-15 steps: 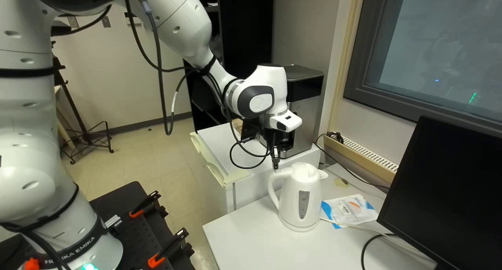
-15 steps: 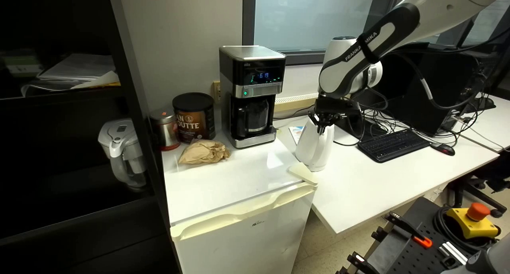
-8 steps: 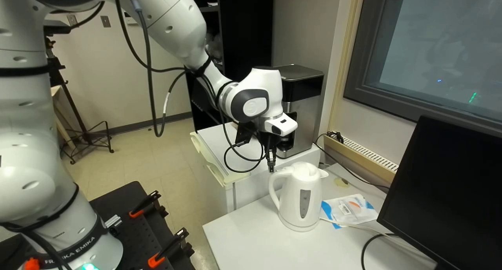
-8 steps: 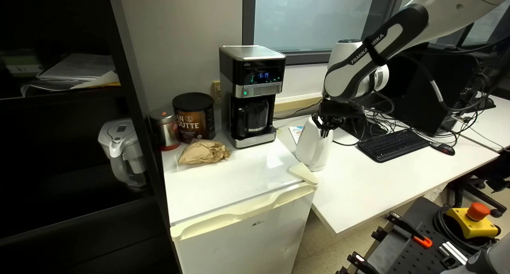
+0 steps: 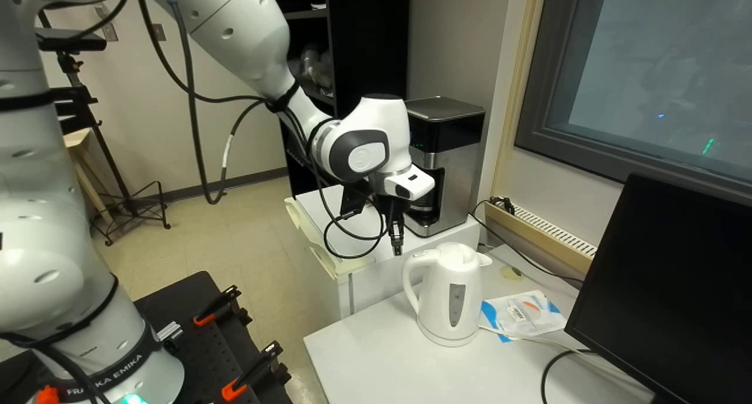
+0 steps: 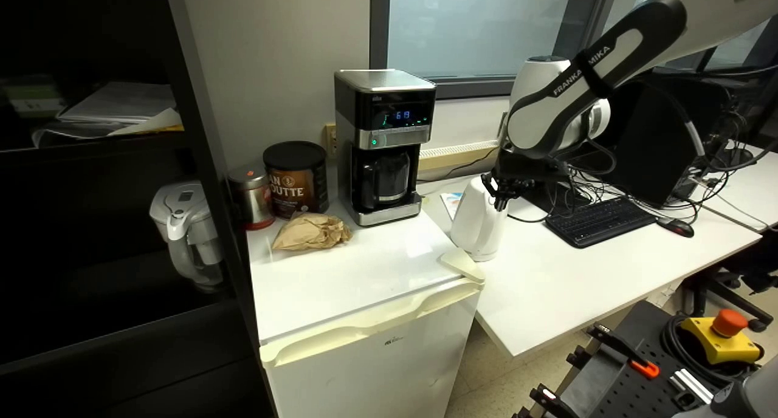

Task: Turn off the kettle.

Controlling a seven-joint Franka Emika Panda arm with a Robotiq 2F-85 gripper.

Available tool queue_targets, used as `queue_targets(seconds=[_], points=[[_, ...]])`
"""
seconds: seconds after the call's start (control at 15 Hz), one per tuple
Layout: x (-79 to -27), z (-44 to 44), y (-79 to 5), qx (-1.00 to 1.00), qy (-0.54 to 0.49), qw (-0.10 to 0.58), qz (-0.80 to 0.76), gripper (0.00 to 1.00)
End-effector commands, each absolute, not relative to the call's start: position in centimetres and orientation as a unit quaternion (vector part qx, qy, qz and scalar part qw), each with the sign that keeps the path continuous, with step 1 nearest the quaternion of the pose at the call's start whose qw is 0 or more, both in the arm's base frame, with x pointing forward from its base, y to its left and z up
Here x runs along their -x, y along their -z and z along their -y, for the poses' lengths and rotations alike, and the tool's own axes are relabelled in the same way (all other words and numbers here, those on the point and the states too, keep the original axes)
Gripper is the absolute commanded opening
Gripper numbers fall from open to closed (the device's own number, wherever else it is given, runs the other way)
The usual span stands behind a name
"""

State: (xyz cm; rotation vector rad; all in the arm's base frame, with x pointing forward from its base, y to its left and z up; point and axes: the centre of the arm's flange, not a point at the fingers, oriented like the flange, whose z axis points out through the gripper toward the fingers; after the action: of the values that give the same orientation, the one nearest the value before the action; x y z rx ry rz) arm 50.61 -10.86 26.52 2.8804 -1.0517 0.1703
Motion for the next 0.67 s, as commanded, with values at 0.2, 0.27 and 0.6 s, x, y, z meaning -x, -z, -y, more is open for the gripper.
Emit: queue_targets(seconds=[0.2,0.27,0.6], points=[[-45.0,9.0,-29.3,-0.954,-0.083,0.046,0.285,0.0],[-44.3,8.8,-29.5,-0.956,-0.086,0.048,0.277,0.0],[-41.9,8.3,-29.8,-0.961,-0.096,0.057,0.253,0.0]])
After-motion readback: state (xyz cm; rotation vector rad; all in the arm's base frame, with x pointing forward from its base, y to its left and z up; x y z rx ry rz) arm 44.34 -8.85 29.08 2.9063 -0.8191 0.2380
